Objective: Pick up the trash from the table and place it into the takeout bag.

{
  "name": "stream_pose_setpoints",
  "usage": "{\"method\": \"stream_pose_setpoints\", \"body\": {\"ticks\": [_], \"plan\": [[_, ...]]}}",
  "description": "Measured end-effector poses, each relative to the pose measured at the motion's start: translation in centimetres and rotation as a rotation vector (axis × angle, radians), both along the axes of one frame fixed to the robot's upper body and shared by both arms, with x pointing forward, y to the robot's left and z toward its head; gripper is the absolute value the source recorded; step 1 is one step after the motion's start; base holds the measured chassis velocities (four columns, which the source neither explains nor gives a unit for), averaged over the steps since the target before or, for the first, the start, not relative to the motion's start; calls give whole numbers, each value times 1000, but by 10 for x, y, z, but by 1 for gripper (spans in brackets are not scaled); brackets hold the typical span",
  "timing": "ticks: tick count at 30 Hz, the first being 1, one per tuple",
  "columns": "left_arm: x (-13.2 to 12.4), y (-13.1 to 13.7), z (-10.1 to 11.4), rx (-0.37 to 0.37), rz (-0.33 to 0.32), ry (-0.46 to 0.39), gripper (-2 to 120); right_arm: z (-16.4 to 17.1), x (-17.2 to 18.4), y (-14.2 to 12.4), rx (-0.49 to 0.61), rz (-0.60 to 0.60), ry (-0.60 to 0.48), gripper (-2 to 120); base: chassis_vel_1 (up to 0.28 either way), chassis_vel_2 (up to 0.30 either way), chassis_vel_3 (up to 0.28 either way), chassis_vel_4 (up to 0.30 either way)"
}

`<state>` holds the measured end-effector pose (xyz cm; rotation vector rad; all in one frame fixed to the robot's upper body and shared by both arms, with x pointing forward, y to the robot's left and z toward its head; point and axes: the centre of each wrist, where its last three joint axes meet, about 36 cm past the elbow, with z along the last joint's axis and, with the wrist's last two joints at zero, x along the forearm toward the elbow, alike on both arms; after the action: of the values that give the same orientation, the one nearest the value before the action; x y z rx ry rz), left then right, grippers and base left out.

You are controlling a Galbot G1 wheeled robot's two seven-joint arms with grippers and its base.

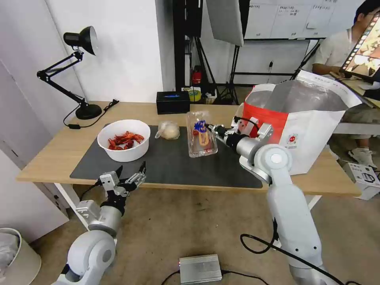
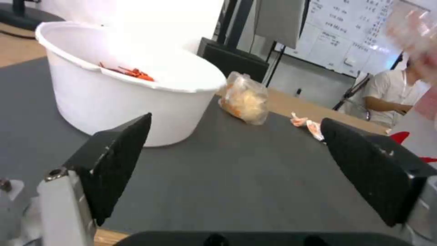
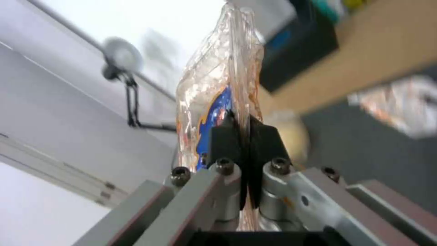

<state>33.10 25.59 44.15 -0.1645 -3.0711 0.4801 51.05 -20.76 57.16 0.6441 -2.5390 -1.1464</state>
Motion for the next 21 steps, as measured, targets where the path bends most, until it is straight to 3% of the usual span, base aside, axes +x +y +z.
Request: {"method": "stream_pose_setpoints", "body": {"ticks": [7, 18, 21], "plan": [[3, 3, -7, 20, 11, -1, 100, 30, -7, -22, 18, -121, -183, 0, 0, 0, 0, 0], [1, -1, -11, 8, 15, 3, 100, 58, -14, -50, 16, -290, -300, 0, 0, 0, 0, 0], [2, -3, -12, 3, 16, 4, 100, 58, -13, -62, -46, -430, -352, 0, 0, 0, 0, 0]]}}
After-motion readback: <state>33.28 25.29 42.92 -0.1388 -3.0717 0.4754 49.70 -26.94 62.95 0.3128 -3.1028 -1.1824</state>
